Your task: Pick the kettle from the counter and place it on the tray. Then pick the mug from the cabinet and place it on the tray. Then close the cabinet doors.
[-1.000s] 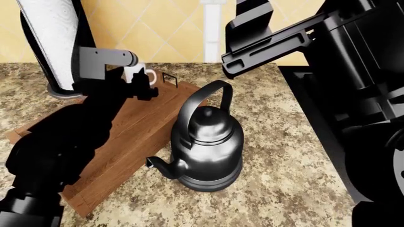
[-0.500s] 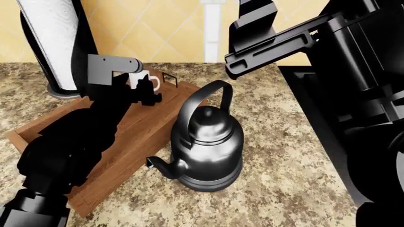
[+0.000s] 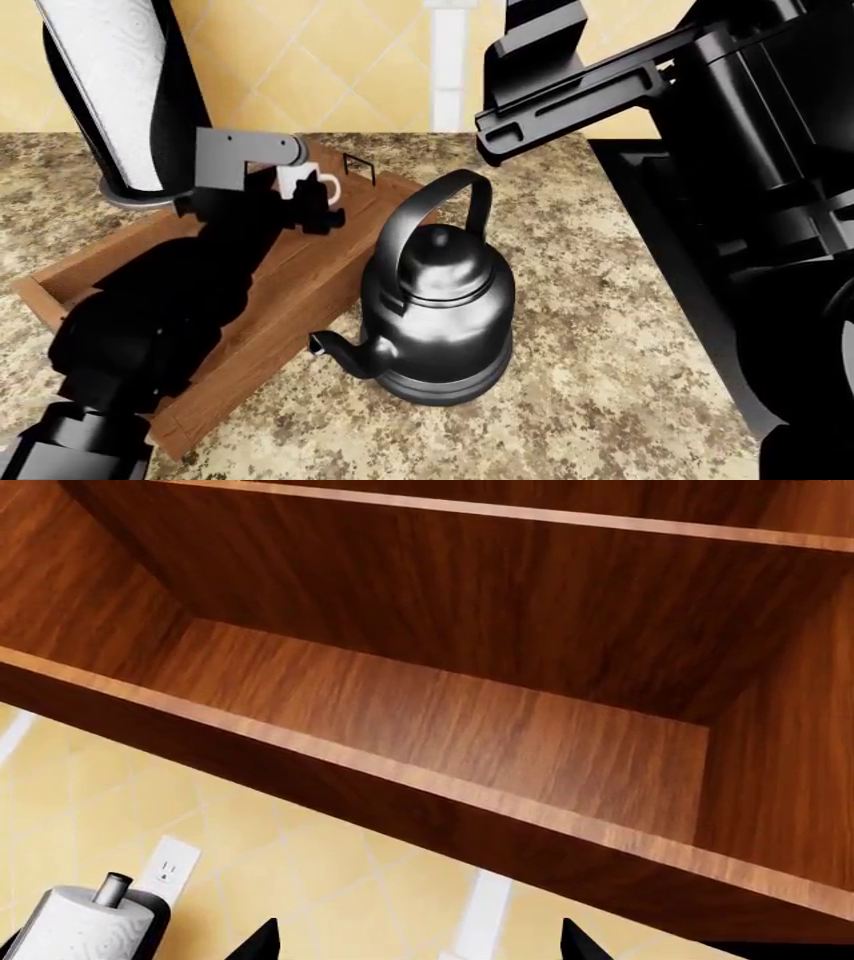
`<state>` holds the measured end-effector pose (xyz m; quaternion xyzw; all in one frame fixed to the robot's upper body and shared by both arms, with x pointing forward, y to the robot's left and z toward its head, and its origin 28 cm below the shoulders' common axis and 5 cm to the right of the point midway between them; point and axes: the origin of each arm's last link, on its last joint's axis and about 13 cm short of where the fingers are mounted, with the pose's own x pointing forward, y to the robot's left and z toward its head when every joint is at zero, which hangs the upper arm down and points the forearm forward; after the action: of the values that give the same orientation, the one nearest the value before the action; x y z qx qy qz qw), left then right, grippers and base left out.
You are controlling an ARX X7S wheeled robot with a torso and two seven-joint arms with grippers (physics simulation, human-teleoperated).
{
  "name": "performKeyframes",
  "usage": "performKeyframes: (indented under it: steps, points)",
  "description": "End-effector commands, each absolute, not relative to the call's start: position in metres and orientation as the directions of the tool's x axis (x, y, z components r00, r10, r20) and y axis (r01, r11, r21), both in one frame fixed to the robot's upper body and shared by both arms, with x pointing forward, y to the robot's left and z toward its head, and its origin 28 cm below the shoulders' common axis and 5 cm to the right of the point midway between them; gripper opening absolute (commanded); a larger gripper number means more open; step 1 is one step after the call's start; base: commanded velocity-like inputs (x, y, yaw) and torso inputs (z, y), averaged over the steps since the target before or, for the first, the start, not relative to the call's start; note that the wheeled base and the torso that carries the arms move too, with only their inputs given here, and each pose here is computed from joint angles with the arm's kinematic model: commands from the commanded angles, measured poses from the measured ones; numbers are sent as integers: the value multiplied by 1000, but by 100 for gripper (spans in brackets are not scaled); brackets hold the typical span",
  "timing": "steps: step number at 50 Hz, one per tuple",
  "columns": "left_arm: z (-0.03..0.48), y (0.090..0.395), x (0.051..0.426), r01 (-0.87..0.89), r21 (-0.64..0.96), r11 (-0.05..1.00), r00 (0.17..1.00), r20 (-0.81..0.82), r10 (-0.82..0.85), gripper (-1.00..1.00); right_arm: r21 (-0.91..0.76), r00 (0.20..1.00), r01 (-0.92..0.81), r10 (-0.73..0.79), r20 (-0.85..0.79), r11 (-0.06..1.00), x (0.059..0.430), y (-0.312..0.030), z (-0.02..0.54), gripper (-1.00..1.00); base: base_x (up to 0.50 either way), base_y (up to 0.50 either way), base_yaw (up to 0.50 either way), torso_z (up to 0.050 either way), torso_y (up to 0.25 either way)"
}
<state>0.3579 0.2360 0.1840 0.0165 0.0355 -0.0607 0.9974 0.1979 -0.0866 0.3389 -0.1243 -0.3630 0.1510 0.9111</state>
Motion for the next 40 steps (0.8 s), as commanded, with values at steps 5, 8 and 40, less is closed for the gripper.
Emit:
performKeyframes:
  steps: [5, 8, 40]
  points:
    - [177, 238, 362, 107, 19, 994, 991, -88, -105, -100, -337, 691, -186, 366, 624, 923, 198, -86, 339, 100, 0, 0, 0, 0, 0]
    - [174, 238, 363, 105, 19, 994, 990, -93, -103, -100, -337, 691, -186, 367, 623, 923, 198, -86, 339, 100, 0, 0, 0, 0, 0]
    - [166, 242, 366, 89, 16, 996, 990, -115, -86, 100, -334, 694, -187, 364, 620, 924, 199, -86, 337, 100, 0, 0, 0, 0, 0]
